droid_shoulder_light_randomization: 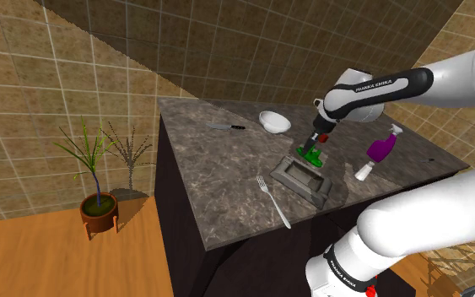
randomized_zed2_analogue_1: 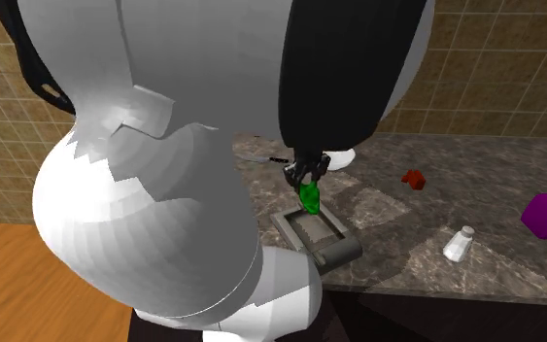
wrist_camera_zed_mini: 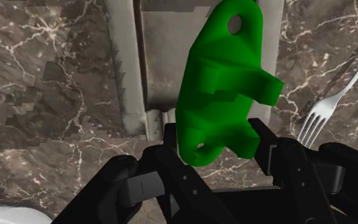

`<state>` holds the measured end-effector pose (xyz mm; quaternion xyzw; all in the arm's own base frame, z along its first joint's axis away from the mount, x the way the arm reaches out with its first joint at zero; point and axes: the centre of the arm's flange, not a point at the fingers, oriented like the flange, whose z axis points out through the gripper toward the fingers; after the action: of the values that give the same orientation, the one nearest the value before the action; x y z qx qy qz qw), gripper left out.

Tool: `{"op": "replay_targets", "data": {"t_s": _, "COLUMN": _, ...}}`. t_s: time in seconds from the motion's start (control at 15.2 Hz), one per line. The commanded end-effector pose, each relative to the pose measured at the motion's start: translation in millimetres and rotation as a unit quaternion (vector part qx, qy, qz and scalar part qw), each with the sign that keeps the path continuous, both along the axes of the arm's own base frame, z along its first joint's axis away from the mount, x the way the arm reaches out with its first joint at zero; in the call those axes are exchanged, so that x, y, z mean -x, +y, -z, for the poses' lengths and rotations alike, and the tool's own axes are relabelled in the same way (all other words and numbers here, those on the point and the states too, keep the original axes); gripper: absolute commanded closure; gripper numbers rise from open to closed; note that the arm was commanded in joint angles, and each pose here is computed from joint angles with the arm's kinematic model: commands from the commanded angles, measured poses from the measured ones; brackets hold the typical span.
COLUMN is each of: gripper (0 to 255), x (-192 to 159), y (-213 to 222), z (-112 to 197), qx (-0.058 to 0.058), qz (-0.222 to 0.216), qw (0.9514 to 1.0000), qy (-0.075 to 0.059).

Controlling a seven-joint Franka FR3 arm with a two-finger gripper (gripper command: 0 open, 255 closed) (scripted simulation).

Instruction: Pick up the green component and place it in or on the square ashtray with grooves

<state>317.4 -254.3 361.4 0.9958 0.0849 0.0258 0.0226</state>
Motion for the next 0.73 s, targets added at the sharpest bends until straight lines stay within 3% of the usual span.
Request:
{"op": "replay_targets", "data": {"t_s": 0.0, "gripper": 255, "x": 25, "y": -9, "z": -3, "qx": 0.0, "qz": -0.001, "qw": 1.0, "qy": 0.0}}
{"op": "replay_targets", "data": {"t_s": 0.07, "gripper": 255, "x": 43, "y": -15, "z": -3, "qx": 0.0, "qz": -0.001, "qw": 1.0, "qy": 0.0}}
{"op": "replay_targets", "data": {"t_s": 0.66, "gripper": 255, "x": 43, "y": -15, "z": 44, "qx": 0.0, "qz": -0.001, "qw": 1.0, "qy": 0.0}}
